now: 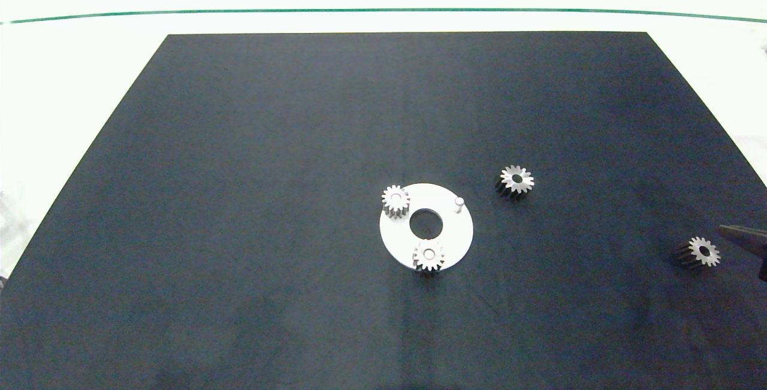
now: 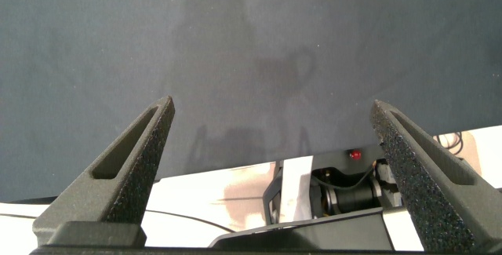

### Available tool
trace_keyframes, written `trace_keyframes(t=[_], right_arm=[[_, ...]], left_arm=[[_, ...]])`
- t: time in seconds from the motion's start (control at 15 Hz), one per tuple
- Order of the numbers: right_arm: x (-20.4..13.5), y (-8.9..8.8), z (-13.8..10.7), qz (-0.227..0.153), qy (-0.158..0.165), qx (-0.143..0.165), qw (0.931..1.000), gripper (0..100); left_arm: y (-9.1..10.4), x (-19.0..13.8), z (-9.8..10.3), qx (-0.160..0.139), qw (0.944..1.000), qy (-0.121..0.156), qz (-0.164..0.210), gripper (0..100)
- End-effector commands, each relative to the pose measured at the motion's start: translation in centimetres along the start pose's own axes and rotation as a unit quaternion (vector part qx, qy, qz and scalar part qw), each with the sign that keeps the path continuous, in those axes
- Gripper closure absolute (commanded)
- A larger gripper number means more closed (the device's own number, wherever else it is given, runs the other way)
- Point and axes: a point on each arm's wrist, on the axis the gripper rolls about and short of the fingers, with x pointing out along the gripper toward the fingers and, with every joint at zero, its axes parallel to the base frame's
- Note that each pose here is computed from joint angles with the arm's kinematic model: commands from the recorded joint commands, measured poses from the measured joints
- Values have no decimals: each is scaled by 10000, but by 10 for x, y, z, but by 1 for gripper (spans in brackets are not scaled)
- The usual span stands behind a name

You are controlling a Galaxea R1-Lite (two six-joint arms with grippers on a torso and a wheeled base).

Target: Remove an incorrectly installed larger gear and replace it with the correct smaller gear

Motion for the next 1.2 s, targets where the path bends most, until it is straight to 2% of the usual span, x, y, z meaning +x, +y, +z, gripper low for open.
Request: trace_keyframes(t=[0.07,0.2,0.27,0.67,0.73,0.93,1.2], right_arm=[[0,0,-1,-2,0,8,10000,81],[0,0,-3,-24,37,30,10000,81],[0,0,-3,-16,43,25,10000,0],[12,-6,-6,-34,256,79,9996,0],[16,-8,-6,-66,356,121,9993,0],[16,-11,8,-94,925,388,9949,0],[18,-12,12,-116,1048,418,9935,0]], left_arm=[[0,0,-1,0,10000,-4,-5,0],[0,0,-1,7,10000,-4,-5,0],[0,0,-1,7,10000,-4,2,0],[0,0,-1,0,10000,4,-5,0],[0,0,-1,0,10000,4,-5,0],[0,0,-1,0,10000,4,-5,0],[0,0,-1,-3,10000,12,2,0]])
